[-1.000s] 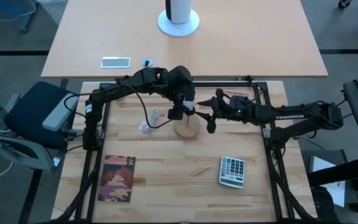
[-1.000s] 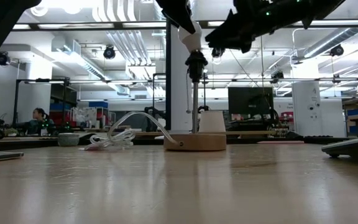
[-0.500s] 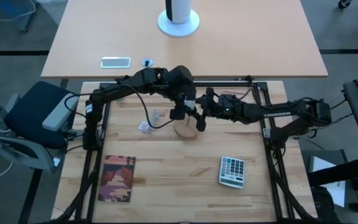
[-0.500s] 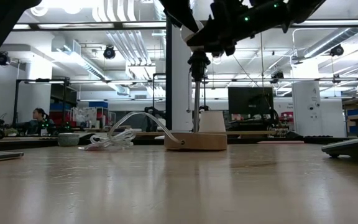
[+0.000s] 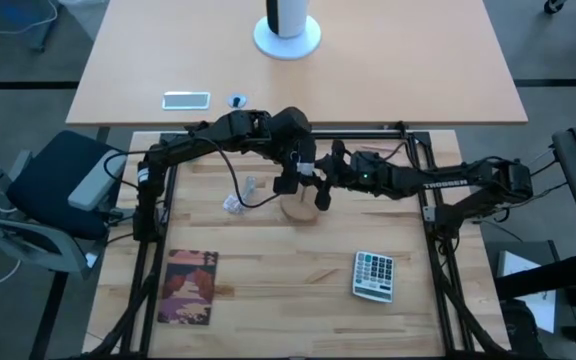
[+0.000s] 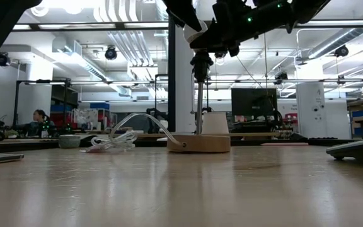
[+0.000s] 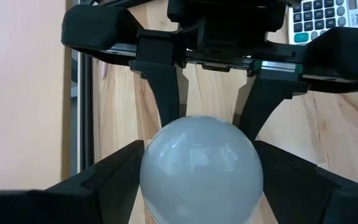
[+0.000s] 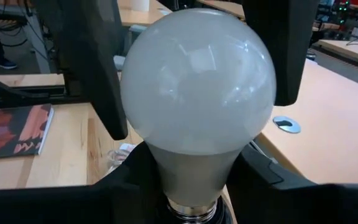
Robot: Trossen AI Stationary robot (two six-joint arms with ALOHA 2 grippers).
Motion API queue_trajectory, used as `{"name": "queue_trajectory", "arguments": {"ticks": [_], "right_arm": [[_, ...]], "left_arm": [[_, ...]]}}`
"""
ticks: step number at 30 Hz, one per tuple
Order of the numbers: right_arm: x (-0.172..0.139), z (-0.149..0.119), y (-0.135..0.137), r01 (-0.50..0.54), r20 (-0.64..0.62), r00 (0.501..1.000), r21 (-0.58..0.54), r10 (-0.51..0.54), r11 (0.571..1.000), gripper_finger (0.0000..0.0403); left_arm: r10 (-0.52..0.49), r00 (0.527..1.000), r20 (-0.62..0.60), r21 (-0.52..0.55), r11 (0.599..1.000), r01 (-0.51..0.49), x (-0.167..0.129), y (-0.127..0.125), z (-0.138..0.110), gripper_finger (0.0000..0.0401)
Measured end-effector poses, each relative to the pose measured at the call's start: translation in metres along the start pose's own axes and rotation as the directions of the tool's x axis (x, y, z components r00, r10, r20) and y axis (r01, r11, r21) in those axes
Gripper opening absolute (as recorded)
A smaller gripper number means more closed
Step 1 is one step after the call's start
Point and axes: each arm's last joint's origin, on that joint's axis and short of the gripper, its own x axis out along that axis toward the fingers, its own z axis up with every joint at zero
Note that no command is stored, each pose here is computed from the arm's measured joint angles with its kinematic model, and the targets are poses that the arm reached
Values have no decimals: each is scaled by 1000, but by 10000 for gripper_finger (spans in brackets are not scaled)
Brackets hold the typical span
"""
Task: Screw lightbulb
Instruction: Insert the lightbulb into the lamp
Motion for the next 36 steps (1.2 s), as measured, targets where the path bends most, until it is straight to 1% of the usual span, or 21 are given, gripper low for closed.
{"name": "queue_trajectory", "arguments": {"ticks": [5,8,13,17,26,30,36], "right_arm": [[-1,-4,1,-3,56,998,23,2,1000,130],[-2,-5,1,-9,83,997,44,5,999,130],[-2,-6,1,-8,80,997,58,4,998,130],[-2,-5,1,-10,96,995,61,4,998,130],[-7,-19,1,-11,164,986,91,-4,996,130],[-7,-24,1,-10,153,988,91,-4,996,130],[-7,-24,1,-4,161,987,74,-8,997,129]], "left_arm": [[3,1000,14,0,1000,-3,-5,0,1,290],[7,999,32,1,1000,-7,-13,0,1,290],[31,996,82,2,1000,-32,-29,1,3,290],[47,993,109,-1,999,-47,-35,1,4,290],[45,994,104,-1,999,-45,-30,1,3,291],[38,995,88,-1,999,-38,-23,0,0,291],[37,995,90,-6,999,-36,-15,0,-1,291]]}}
